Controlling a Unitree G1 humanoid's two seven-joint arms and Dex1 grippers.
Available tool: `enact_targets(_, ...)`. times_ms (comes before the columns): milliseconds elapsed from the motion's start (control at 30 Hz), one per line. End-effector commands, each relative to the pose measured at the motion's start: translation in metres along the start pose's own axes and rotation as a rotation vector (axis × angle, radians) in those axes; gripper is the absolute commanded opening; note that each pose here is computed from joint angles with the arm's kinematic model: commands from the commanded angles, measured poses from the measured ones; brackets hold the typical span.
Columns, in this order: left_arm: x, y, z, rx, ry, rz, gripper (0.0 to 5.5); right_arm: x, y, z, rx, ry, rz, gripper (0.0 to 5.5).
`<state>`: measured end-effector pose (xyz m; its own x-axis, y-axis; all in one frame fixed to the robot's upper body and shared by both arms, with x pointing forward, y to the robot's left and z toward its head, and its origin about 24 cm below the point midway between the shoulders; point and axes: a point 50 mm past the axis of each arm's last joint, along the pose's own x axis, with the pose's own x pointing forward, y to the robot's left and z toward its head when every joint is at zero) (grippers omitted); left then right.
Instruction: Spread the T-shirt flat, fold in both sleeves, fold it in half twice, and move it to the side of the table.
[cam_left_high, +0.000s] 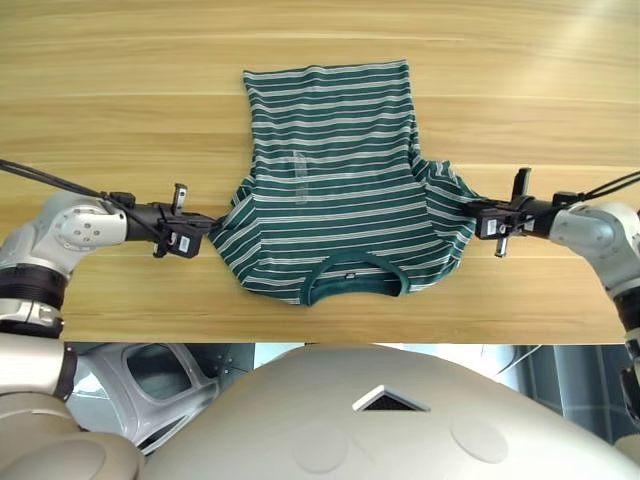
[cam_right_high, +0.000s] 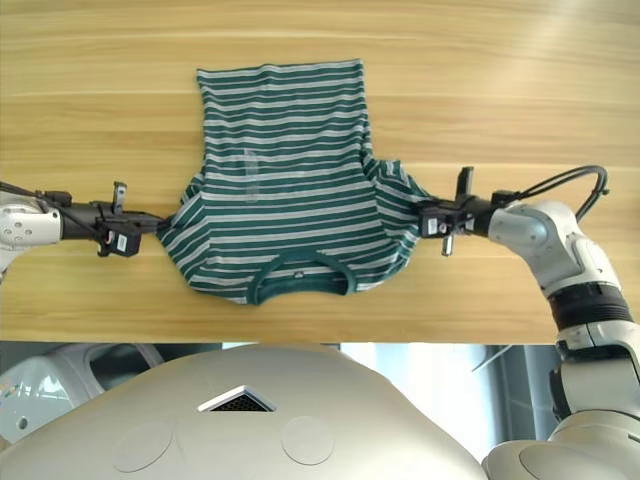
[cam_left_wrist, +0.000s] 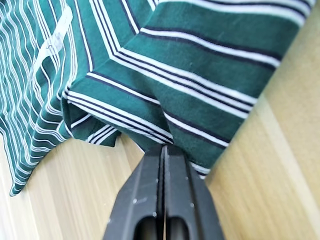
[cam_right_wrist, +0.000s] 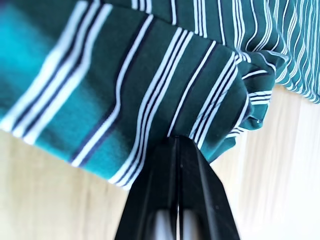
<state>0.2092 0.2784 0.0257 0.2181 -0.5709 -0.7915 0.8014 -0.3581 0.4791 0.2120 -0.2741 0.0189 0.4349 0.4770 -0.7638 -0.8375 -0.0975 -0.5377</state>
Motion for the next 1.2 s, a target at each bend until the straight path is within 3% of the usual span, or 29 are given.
enact_targets(33,0.0,-0.032,-0.005,-0.053,0.057,-0.126,0.02,-0.004,0.052,-0.012,0.102,0.082,0.181,0.0)
enact_targets(233,-0.005,-0.057,-0.003,-0.122,0.076,-0.096,0.02,-0.031,0.083,-0.009,0.218,0.067,0.156,0.0)
enact_targets(467,-0.006,-0.066,-0.001,-0.158,0.085,-0.052,0.02,-0.035,0.08,-0.005,0.256,0.041,0.102,0.0)
enact_targets(700,-0.007,-0.055,0.013,-0.163,0.006,0.032,0.02,-0.027,0.061,0.003,0.241,-0.036,0.002,0.0)
enact_targets(967,-0.015,-0.04,0.003,-0.133,0.09,0.09,0.02,-0.034,0.052,0.033,0.25,-0.254,-0.002,0.0)
enact_targets(1067,-0.016,-0.037,-0.001,-0.126,0.115,0.099,0.02,-0.033,0.048,0.031,0.25,-0.238,-0.016,0.0)
enact_targets(1200,-0.012,-0.001,0.008,-0.056,0.046,0.328,0.02,-0.022,0.022,0.026,0.247,-0.21,-0.191,0.0)
